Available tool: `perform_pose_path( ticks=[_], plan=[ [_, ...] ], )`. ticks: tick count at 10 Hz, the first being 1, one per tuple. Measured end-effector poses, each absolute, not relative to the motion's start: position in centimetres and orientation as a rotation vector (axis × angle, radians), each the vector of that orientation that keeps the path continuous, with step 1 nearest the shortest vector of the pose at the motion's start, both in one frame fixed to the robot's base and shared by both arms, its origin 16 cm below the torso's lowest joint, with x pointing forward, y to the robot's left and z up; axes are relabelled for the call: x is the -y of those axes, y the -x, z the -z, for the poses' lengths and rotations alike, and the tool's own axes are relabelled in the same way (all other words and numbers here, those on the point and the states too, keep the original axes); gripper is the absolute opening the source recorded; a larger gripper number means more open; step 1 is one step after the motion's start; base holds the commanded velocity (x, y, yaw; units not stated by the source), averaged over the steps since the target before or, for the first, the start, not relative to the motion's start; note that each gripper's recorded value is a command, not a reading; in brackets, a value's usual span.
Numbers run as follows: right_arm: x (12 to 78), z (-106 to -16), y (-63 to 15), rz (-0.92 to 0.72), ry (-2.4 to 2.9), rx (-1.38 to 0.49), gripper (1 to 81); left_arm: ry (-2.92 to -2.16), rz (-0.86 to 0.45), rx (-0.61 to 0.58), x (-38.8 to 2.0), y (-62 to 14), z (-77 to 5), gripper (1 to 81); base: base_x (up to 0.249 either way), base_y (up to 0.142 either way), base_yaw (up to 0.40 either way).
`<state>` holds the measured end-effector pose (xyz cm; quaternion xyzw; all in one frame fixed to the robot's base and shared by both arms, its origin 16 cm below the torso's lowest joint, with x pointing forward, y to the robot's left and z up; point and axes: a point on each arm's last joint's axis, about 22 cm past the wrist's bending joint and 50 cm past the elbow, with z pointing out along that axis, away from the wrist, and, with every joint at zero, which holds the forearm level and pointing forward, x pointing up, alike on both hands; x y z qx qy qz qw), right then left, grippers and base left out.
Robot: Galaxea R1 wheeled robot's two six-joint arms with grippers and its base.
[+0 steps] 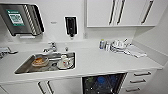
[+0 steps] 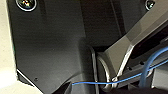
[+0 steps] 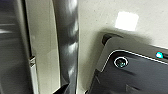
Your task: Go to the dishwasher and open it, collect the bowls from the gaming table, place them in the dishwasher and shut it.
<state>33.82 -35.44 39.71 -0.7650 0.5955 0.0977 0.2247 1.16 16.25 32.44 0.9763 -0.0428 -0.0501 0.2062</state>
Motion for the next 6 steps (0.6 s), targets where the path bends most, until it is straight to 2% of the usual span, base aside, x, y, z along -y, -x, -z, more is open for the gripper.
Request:
perform_pose_path(
  ticks=[2,5,6],
  plan=[
    [32.2,-42.5,-37.3,-0.336,1.998,-1.568,81.1,-2.720,0.142,0.118,-16.3,-1.0,-32.5,81.1,0.000,0.000,0.000],
    [27.1,-50.5,-48.8,-0.223,1.790,-1.319,81.1,-2.719,0.142,0.118,-16.2,-1.0,-32.5,81.1,0.000,0.000,0.000],
    [27.3,-51.9,-49.9,-0.186,1.792,-1.238,81.1,-2.715,0.142,0.118,-15.8,-1.0,-32.5,81.1,0.000,0.000,0.000]
  ],
)
